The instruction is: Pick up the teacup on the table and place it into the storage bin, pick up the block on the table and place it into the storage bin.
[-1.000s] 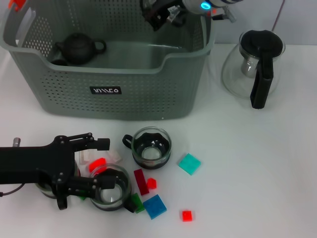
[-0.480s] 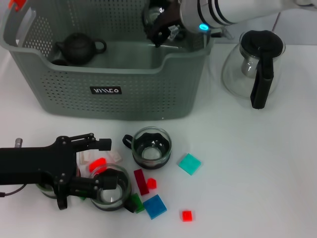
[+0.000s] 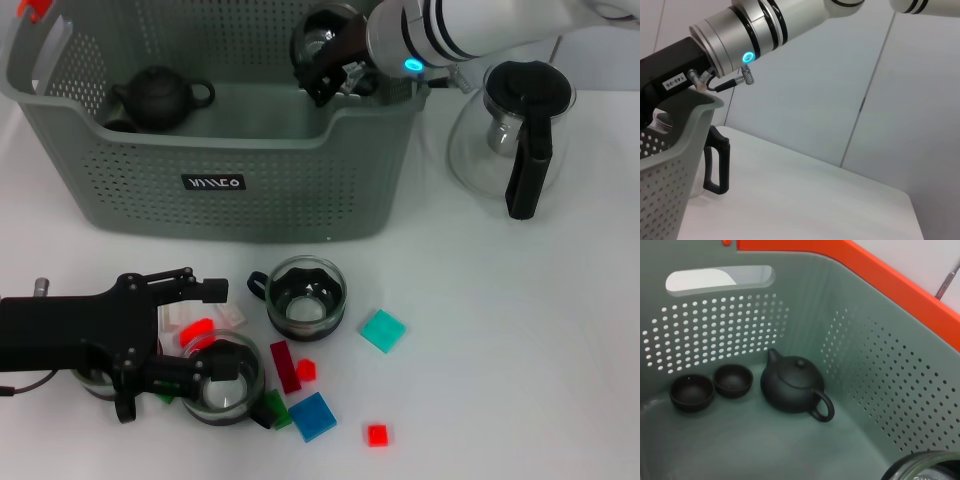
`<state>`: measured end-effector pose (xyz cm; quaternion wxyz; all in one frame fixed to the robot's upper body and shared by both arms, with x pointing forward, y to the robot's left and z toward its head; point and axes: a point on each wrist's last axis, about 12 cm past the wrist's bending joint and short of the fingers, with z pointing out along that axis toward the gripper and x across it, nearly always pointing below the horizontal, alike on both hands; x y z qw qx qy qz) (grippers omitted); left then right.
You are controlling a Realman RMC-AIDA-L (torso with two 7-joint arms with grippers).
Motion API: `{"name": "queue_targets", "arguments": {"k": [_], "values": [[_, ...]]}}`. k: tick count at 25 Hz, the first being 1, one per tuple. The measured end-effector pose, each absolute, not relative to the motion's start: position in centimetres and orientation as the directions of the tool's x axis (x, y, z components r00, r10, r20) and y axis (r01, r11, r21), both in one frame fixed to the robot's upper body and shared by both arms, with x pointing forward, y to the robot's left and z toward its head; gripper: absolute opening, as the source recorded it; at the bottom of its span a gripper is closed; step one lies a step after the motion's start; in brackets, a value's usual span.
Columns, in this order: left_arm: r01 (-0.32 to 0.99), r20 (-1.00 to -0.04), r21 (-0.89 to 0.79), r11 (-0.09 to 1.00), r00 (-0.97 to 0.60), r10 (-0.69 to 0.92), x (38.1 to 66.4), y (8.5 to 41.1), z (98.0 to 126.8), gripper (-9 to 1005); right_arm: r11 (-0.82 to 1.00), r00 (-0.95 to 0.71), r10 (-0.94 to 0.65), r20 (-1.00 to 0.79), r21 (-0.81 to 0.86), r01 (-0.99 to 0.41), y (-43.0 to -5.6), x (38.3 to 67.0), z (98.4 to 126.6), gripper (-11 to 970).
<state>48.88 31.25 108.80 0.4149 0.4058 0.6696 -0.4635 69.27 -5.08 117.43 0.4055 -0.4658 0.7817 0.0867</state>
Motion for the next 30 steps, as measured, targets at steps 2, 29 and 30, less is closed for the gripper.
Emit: {"name": "queue_targets", "arguments": {"k": [2, 29, 30], "values": [[0.928, -0.932, -0.284, 0.241, -0.326, 0.159, 48.87, 31.26, 108.80, 950, 0.551, -0.240, -0.659, -0.713, -0.241, -0.799, -5.16, 69.26, 117.34, 61], [0.925, -0.931, -0.292, 0.245, -0.333, 0.148, 48.73, 31.22, 108.62, 950, 0.518, -0.246, -0.684, -0.686, -0.220, -0.827, -5.29, 68.88, 117.57, 69], [0.924, -0.931, -0.293, 0.245, -0.334, 0.147, 48.71, 31.22, 108.61, 949, 0.517, -0.248, -0.687, -0.683, -0.221, -0.827, -5.29, 68.88, 117.57, 69]]}}
